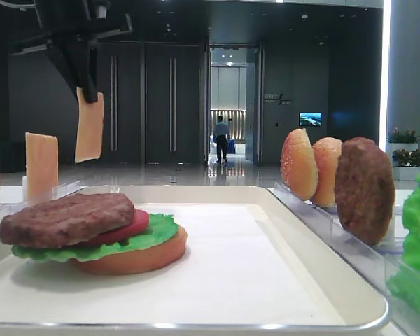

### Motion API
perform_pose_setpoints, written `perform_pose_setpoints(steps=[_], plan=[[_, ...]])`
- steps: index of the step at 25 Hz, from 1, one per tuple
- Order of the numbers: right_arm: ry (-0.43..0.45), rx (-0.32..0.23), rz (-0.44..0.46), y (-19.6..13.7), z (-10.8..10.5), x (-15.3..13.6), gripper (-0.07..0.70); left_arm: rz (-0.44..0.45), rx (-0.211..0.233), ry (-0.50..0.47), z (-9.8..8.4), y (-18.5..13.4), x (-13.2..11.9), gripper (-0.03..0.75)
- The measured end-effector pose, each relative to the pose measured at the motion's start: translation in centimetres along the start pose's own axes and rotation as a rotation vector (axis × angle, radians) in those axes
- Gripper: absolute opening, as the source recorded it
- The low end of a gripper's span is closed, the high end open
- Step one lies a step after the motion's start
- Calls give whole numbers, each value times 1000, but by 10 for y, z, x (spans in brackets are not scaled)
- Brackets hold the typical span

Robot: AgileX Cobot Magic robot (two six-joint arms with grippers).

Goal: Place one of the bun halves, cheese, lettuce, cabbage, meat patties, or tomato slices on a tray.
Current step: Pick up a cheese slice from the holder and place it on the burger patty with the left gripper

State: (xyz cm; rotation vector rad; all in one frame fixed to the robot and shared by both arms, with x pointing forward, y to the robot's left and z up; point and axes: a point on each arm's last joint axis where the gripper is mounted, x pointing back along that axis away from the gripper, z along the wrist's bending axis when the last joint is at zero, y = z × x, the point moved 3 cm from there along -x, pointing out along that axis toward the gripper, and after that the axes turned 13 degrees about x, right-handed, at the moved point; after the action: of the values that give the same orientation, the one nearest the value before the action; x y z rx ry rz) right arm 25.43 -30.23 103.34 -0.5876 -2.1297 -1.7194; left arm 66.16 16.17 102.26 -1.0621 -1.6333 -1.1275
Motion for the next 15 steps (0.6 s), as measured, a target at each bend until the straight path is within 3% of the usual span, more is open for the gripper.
perform_pose_setpoints(steps=[5, 8, 12, 15], plan=[[0, 0, 0, 0, 0, 0, 486, 7, -9, -26, -6, -9, 23, 18], [0, 0, 0, 0, 0, 0, 486, 29, -38, -66, -22, -25, 28, 18], [0, 0, 0, 0, 0, 0, 486, 71, -52, -164, -41, -50, 25, 18], [0, 0, 0, 0, 0, 0, 486, 108, -56, -217, -39, -67, 18, 18]])
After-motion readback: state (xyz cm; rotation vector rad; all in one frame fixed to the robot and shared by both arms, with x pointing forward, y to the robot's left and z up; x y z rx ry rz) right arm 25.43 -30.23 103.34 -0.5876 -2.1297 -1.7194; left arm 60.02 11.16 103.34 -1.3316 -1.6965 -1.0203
